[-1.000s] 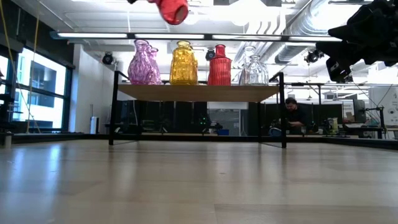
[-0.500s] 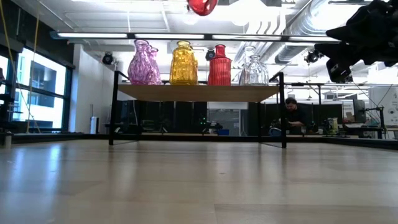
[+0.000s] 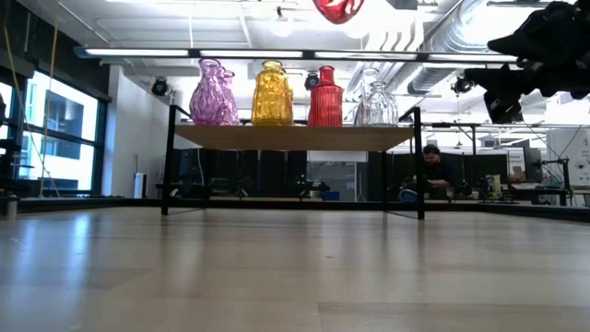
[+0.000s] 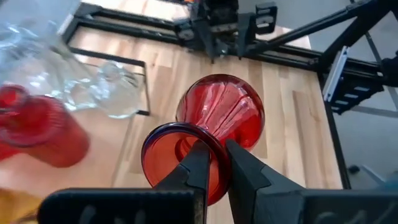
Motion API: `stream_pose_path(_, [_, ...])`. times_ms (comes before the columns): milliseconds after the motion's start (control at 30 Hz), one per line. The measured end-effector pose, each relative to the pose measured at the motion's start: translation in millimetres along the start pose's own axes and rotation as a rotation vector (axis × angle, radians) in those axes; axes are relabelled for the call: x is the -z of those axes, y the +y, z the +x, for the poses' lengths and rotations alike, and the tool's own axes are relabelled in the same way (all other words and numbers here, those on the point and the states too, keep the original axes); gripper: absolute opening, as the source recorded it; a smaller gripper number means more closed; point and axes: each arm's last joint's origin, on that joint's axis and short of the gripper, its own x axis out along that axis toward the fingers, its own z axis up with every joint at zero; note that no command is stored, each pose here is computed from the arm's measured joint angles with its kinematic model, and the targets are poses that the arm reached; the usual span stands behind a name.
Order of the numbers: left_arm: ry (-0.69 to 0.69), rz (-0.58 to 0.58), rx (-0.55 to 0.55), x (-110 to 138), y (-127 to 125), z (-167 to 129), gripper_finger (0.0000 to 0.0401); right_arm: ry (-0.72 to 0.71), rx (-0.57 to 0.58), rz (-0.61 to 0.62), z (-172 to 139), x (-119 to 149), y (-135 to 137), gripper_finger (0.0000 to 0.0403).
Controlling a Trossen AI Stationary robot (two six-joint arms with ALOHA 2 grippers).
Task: Sort vases onto shelf
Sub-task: Put the red vase on the shelf aligned with the other red vases
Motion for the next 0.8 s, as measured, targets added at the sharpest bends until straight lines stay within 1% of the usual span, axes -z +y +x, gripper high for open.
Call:
stream_pose_path(100, [0.023, -0.016, 0.013, 0, -6, 13, 0.0021, 0.009, -0.008, -0.015, 0, 1, 0, 0.0225])
stream_pose_path(233, [0.067, -0.006, 0.026, 4, -14, 33, 0.0021, 0.017, -0.025, -0.015, 0, 1, 1, 0.0286])
stream_pose_path(333, [0.103, -0.007, 0.031, 8, -18, 48, 0.0021, 0.043, -0.060, -0.013, 0, 2, 1, 0.0318])
stream_pose_path(400, [0.124, -0.001, 0.035, 11, -21, 57, 0.0021, 0.055, -0.066, -0.012, 0, 3, 1, 0.0327])
stream_pose_path(533, [0.160, 0.008, 0.047, 15, -26, 72, 0.0021, 0.076, -0.060, -0.012, 0, 5, 0, 0.0330])
stream_pose_path(567, [0.168, 0.010, 0.048, 16, -27, 75, 0.0021, 0.073, -0.054, -0.041, 0, 5, 0, 0.0330])
stream_pose_path(633, [0.187, 0.011, 0.053, 19, -29, 81, 0.0021, 0.057, -0.017, -0.149, 0, 5, -1, 0.0330])
stream_pose_path(667, [0.191, 0.011, 0.056, 19, -29, 84, 0.0021, 0.049, 0.010, -0.184, 0, 5, -2, 0.0330])
stream_pose_path(700, [0.195, 0.012, 0.058, 20, -29, 85, 0.0021, 0.041, 0.036, -0.189, 0, 4, -2, 0.0330])
stream_pose_path(733, [0.199, 0.011, 0.058, 20, -29, 86, 0.0021, 0.031, 0.061, -0.168, 0, 4, -3, 0.0330])
stream_pose_path(800, [0.201, 0.011, 0.056, 21, -29, 88, 0.0021, 0.002, 0.095, -0.072, 0, 2, -4, 0.0330])
